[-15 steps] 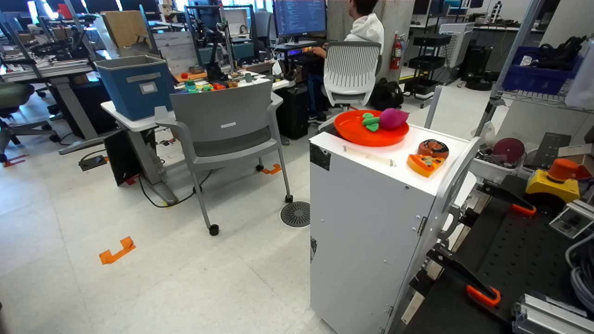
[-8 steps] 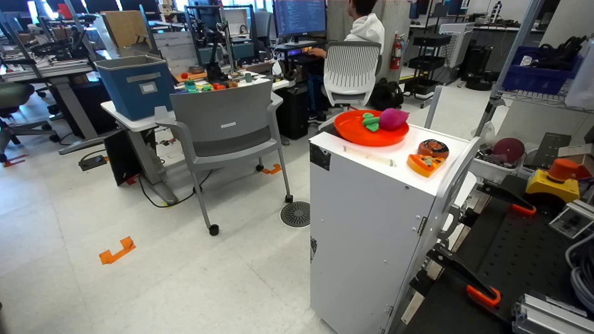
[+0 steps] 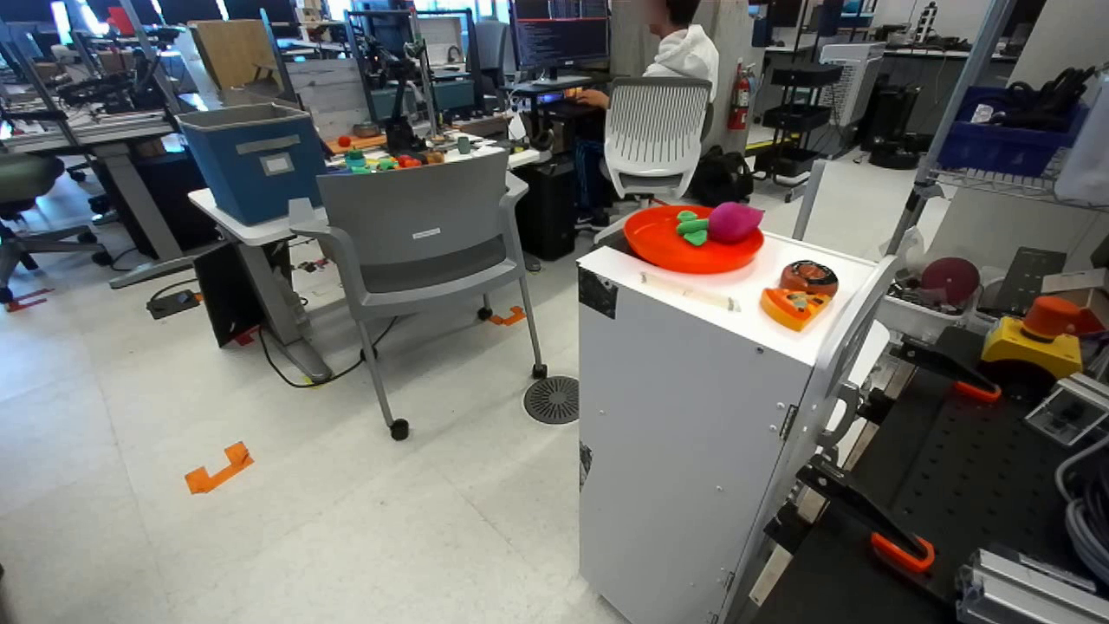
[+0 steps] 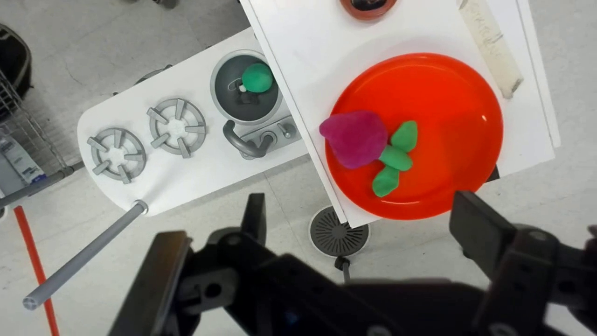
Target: Remove the tulip plush toy from the orange plate
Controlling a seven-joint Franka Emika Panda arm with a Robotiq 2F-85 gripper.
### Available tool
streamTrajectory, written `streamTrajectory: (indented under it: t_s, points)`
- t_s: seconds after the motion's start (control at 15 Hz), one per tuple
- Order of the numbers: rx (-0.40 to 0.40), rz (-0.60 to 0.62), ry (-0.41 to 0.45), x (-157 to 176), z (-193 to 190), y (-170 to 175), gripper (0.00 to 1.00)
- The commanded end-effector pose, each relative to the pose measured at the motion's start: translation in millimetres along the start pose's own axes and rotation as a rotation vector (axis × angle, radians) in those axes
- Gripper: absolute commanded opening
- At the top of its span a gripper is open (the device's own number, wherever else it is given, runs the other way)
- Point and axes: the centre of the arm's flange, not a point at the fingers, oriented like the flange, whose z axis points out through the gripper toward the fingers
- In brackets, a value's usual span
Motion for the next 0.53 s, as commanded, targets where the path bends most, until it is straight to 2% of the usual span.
streamTrajectory:
  t_s: [0.0,0.13,0.2,0.27,0.47]
  points:
    - [-0.019,-0.05,0.007,7.3,-0.4,-3.7,1.0]
    - [-0.056,-0.057,0.022,6.1,2.6,-4.4,1.0]
    - [-0.064,-0.069,-0.015,6.2,0.3,-3.5,1.0]
    - [-0.039,-0.04,0.0,0.8,3.5,-1.6,1.0]
    - [-0.04,-0.041,-0.002,0.4,4.5,-1.7,1.0]
